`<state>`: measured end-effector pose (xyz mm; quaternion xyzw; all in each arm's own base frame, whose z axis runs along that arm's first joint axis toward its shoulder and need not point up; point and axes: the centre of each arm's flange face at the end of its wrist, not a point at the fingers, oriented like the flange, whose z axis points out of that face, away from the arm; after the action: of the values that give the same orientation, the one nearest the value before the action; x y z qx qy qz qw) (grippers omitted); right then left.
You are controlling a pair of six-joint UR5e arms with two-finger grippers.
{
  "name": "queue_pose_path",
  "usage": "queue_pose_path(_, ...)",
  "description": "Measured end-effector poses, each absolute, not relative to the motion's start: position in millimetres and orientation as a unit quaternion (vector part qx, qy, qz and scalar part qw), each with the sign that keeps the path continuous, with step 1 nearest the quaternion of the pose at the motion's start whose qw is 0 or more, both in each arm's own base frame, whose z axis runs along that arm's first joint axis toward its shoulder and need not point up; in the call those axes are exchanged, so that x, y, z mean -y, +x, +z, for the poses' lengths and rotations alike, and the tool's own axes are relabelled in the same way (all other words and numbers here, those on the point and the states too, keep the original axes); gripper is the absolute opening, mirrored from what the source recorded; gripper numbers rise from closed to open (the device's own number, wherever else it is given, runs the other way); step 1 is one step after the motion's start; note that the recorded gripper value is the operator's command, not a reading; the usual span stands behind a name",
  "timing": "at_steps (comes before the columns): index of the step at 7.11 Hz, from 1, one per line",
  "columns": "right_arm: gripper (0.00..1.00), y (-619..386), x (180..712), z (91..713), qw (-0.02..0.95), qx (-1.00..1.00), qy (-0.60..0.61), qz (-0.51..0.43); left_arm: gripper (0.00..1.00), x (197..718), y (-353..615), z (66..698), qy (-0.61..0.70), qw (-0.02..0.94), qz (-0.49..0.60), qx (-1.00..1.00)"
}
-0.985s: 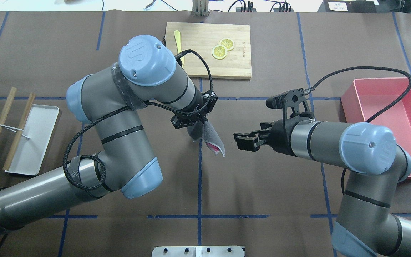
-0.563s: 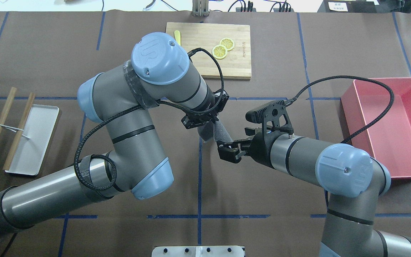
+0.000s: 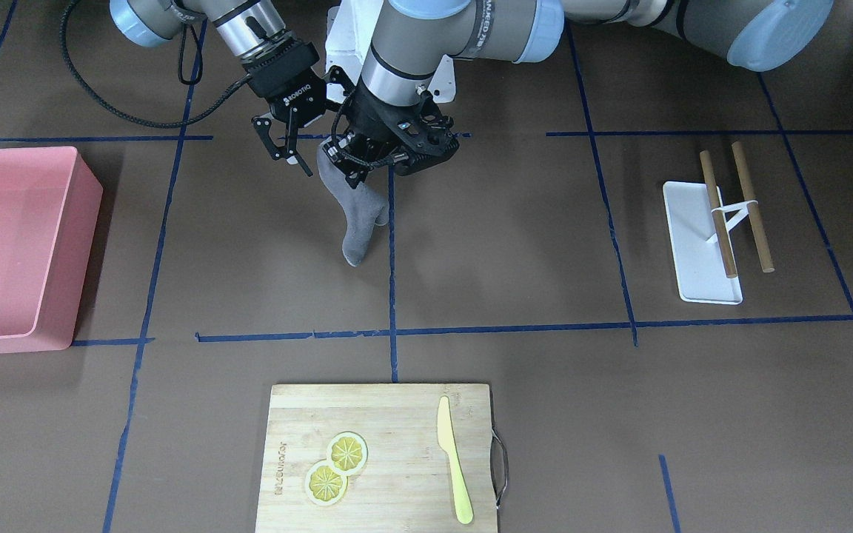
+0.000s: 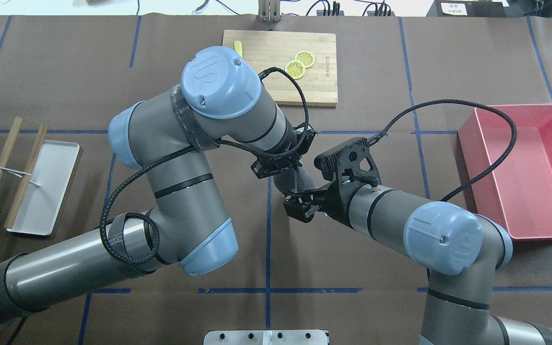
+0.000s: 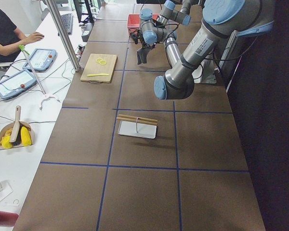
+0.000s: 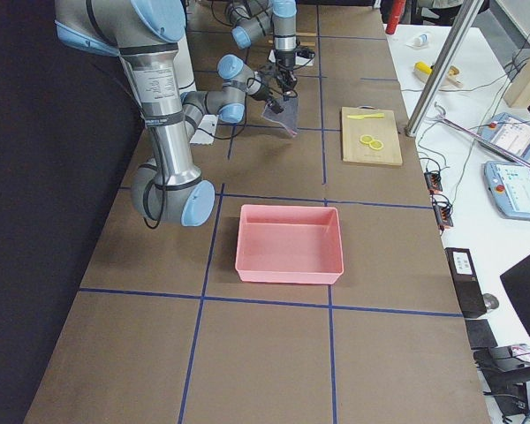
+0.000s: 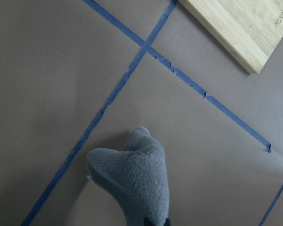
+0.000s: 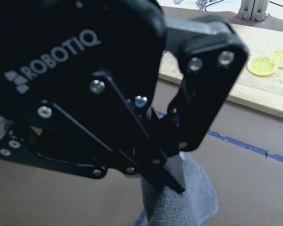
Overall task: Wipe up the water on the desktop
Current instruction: 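Withdraw the open left gripper while the right gripper takes the cloth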
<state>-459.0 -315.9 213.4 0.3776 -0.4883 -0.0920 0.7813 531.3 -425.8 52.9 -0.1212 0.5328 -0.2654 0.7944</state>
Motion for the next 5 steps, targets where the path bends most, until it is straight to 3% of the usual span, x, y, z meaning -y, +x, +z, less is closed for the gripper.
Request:
queue_pose_path(1, 0.76, -461.9, 313.9, 214.4, 0.782, 0.486, 0.378, -0.093, 0.01, 421.7, 533.0, 48.4, -0.125, 0.792, -0.266, -0.535)
queue_pose_path(2, 0.51, -464.2, 311.4, 214.4, 0.782, 0.485, 0.380, -0.092, 0.01, 418.5, 535.0, 45.9, -0.127, 0.792, -0.265, -0.535)
queue_pose_path(3, 0.33, -465.8, 309.2, 214.3, 0.782, 0.483, 0.384, -0.089, 0.01, 417.0, 536.0, 44.6, -0.128, 0.791, -0.264, -0.536)
queue_pose_path(5, 0.01, -466.0, 308.0, 215.1, 0.783, 0.479, 0.388, -0.084, 0.13, 415.8, 536.6, 43.3, -0.129, 0.791, -0.263, -0.537)
